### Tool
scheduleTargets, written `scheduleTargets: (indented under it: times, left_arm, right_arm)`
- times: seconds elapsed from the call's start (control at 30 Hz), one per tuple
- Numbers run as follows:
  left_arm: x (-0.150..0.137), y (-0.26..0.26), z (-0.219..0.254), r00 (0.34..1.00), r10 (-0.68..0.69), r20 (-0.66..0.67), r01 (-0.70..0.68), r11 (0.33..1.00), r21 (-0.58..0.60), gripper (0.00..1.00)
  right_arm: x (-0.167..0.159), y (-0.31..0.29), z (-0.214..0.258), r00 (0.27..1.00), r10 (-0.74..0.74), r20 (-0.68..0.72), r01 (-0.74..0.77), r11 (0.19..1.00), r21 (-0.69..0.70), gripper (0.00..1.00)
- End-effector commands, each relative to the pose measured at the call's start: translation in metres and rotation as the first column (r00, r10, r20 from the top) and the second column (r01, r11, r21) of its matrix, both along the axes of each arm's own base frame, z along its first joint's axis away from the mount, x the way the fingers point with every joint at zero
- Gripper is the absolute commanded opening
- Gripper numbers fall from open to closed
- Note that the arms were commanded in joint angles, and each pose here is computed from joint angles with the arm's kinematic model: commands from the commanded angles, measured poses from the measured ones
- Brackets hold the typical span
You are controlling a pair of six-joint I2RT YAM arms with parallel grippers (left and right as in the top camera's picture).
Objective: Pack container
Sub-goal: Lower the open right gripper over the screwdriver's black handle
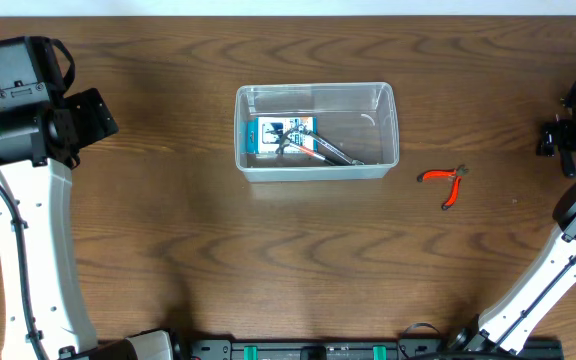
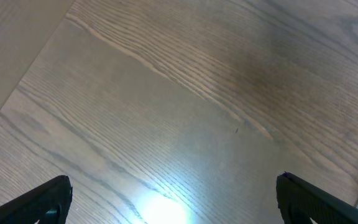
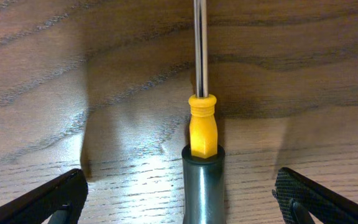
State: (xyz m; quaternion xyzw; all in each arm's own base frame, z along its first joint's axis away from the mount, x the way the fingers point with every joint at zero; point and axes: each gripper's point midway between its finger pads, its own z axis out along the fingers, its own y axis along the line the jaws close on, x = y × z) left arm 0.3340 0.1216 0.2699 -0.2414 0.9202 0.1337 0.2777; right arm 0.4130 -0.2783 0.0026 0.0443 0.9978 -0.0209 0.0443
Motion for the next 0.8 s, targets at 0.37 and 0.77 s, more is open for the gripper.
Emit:
scheduleTargets:
  times: [0.37, 0.77]
  left_arm:
    - [-0.001, 0.004, 0.001, 1.000, -0.001, -0.008, 0.001, 1.000, 0.020, 0.98]
    - [-0.001, 0.004, 0.001, 1.000, -0.001, -0.008, 0.001, 1.000, 0.020, 0.98]
  right_arm:
    - [0.006, 0.002, -0.013, 0.999, 0.026, 0.023, -0.027, 0.999, 0.042, 0.99]
    - [0.015, -0.004, -0.012, 0.997, 0.026, 0.070, -0.028, 0.999, 0.029, 0.99]
